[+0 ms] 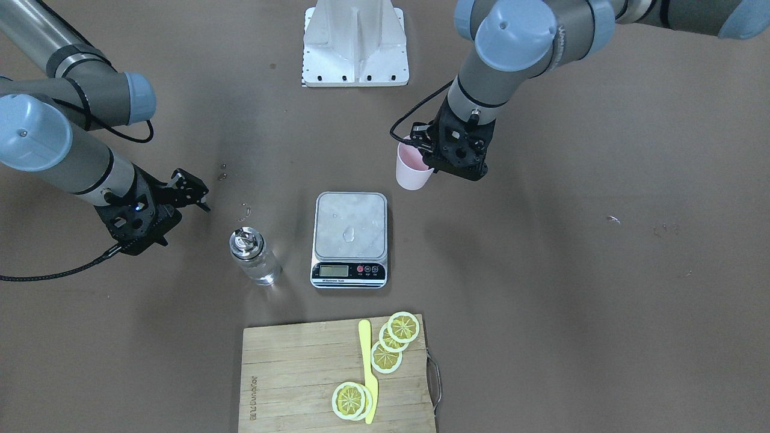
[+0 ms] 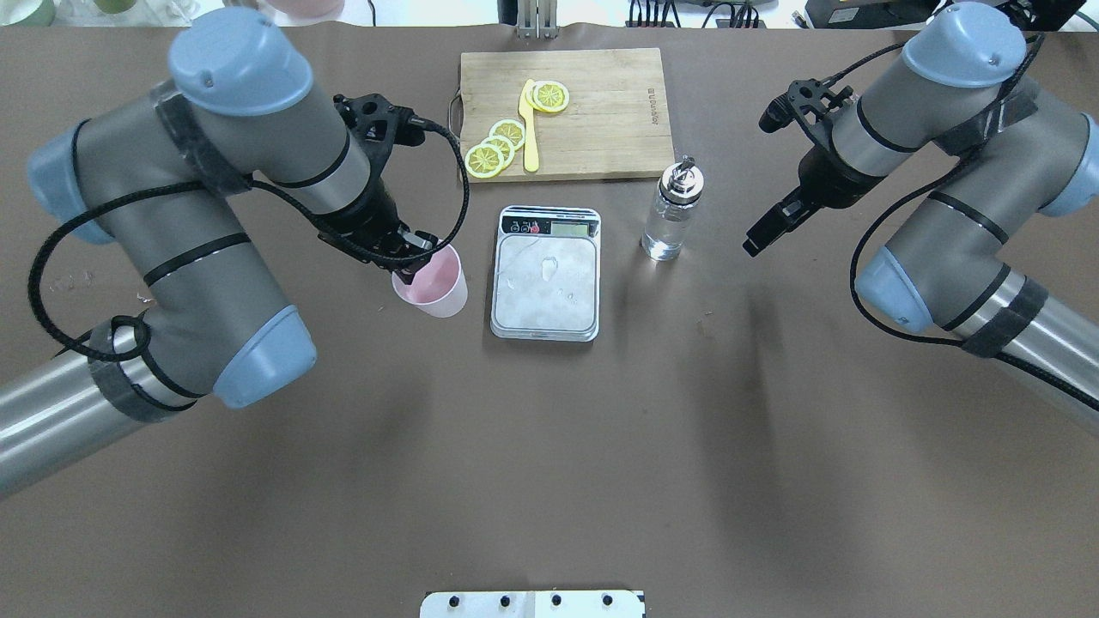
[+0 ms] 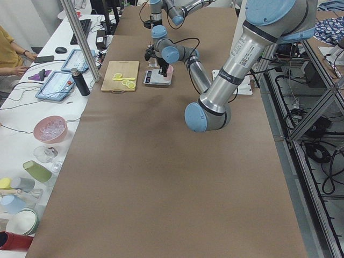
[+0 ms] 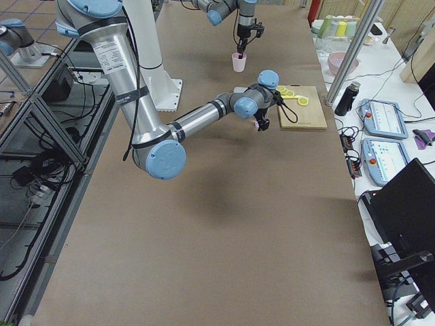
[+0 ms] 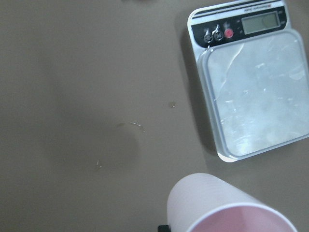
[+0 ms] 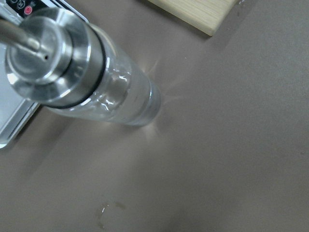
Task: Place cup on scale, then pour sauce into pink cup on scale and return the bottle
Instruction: 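Lift the pink cup with the left gripper and carry it over the scale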
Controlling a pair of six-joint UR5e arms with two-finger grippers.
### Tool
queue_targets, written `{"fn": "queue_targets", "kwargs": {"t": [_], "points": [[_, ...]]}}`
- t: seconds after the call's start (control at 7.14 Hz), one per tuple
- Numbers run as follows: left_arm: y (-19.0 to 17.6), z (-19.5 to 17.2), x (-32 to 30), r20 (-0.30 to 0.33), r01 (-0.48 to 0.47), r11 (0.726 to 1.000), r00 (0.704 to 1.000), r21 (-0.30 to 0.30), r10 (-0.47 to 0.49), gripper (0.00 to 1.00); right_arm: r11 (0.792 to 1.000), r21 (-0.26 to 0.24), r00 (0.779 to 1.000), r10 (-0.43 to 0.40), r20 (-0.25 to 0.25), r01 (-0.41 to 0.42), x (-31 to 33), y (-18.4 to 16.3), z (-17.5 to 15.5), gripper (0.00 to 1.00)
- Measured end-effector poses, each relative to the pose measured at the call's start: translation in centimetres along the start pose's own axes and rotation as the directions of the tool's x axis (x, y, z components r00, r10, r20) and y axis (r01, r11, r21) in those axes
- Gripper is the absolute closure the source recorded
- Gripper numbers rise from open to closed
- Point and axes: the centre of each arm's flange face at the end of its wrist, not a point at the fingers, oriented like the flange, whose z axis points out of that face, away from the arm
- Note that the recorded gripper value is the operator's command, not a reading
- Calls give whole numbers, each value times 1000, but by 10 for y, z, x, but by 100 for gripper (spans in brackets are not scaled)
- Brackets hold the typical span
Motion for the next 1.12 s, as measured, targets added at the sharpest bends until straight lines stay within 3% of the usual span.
{"fn": "queue_targets", "kwargs": {"t": [0.28, 0.7, 1.12], "points": [[-51, 4, 45, 20, 14, 1000, 1000, -4, -14, 100, 1000, 1, 1000, -2, 1, 2, -1, 0, 0, 0], [-96, 24, 70, 52, 14, 1000, 999, -10, -14, 100, 1000, 2, 1000, -3, 1, 3, -1, -1, 0, 0], [-116, 64, 64, 67, -1, 1000, 998, -18, 3, 100, 1000, 2, 1000, -2, 0, 2, -1, -1, 0, 0]]}}
